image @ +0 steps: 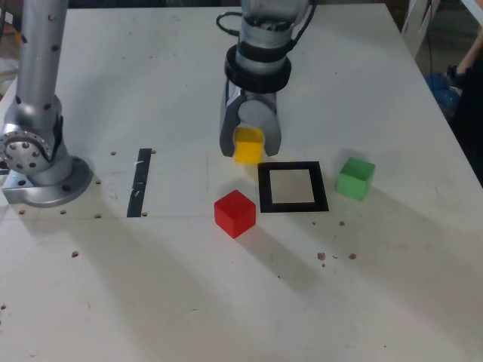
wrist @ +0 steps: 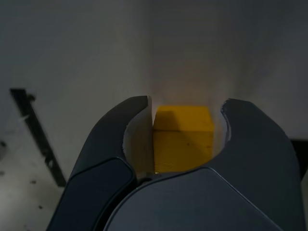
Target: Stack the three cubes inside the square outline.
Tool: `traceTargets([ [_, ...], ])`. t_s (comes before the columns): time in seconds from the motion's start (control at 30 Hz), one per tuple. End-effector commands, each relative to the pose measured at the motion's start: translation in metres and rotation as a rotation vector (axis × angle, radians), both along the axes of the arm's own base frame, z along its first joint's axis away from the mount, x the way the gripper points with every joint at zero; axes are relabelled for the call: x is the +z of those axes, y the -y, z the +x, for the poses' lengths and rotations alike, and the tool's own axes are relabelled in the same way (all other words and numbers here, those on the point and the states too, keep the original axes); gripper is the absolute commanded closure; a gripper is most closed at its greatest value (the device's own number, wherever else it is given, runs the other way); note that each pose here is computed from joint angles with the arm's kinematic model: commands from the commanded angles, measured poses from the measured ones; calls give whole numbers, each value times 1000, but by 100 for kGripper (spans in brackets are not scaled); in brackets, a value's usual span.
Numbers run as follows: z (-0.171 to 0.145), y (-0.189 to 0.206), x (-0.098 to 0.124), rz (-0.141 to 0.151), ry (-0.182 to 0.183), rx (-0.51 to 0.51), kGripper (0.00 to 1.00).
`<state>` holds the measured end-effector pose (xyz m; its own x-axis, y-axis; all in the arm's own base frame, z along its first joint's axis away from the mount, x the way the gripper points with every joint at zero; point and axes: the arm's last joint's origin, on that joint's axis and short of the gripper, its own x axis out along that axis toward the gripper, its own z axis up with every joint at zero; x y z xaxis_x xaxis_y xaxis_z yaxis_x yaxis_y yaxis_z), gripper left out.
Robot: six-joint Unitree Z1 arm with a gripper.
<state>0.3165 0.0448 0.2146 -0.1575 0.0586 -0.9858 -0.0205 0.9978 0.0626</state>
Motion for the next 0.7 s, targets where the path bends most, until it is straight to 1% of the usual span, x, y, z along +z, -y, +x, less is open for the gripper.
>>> traceTargets([
  [0.0, -3, -2, 1, -2, 15, 2, 85],
  [0.07, -4, -2, 1, 0, 22, 2, 85],
  [0.13, -4, -2, 3, 4, 29, 2, 82],
  [0.2, -5, -3, 4, 9, 31, 1, 75],
  [0.23, -5, -3, 4, 12, 31, 0, 68],
  [0.27, -6, -3, 5, 13, 32, -3, 58],
  [0.3, -7, -3, 7, 15, 33, -6, 47],
  [0.33, -9, -2, 10, 16, 34, -10, 32],
  [0.37, -11, -2, 13, 18, 35, -13, 22],
  [0.4, -14, -2, 17, 19, 37, -16, 13],
  [0.43, -18, -1, 21, 20, 41, -20, 7],
  [0.47, -23, 1, 26, 22, 47, -23, 3],
  [0.53, -33, 5, 38, 27, 70, -32, 1],
  [0.57, -38, 7, 45, 31, 88, -39, 0],
  [0.67, -53, 15, 64, 43, 160, -70, 1],
])
